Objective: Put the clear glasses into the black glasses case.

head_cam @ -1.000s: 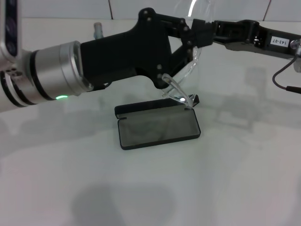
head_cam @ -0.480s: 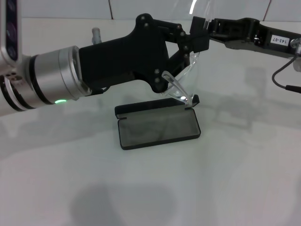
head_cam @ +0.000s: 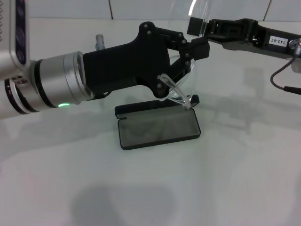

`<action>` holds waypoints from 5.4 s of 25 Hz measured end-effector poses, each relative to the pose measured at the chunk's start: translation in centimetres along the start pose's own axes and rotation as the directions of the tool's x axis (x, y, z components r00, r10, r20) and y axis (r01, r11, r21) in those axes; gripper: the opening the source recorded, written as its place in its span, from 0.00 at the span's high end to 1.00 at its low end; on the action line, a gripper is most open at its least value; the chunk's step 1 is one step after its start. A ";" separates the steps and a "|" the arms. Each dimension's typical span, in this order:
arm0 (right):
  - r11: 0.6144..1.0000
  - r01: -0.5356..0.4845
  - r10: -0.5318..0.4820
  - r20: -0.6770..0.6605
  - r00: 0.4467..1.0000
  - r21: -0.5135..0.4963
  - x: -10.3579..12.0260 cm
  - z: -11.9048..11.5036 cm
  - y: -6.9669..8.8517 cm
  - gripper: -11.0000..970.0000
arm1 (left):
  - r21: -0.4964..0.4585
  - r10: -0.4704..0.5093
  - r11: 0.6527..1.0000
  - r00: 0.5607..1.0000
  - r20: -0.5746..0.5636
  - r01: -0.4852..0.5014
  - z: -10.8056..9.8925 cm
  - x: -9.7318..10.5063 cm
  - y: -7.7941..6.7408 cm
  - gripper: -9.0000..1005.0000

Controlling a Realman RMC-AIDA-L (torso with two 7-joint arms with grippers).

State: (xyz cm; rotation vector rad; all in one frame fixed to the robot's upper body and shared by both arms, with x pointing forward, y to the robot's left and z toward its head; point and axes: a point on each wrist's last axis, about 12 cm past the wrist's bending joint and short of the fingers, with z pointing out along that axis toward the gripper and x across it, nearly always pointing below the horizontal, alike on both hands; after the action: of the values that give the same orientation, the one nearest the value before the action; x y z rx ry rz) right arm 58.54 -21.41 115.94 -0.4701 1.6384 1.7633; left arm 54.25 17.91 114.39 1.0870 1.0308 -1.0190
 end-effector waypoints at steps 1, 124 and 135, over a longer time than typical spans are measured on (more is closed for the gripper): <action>1.000 0.000 0.000 -0.001 1.000 -0.002 0.0 0.0 0.0 0.95 | -0.005 -0.002 1.000 1.000 -0.004 0.002 0.0 0.1 0.0 0.95; 0.991 0.130 -0.131 -0.028 0.991 -0.018 0.1 0.8 0.5 0.95 | -0.022 0.044 0.999 0.984 0.173 -0.041 -0.5 -2.3 -1.0 0.95; 0.989 0.119 -0.124 -0.059 0.990 -0.086 0.7 1.6 1.1 0.95 | -0.028 0.028 0.999 0.987 0.159 -0.024 -0.4 -2.0 -0.8 0.95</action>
State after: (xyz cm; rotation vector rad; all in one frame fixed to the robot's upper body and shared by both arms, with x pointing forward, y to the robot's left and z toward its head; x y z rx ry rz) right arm 57.57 -19.67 116.53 -0.6576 1.5508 1.7459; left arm 53.03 18.39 116.08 0.9785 0.8958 -1.0513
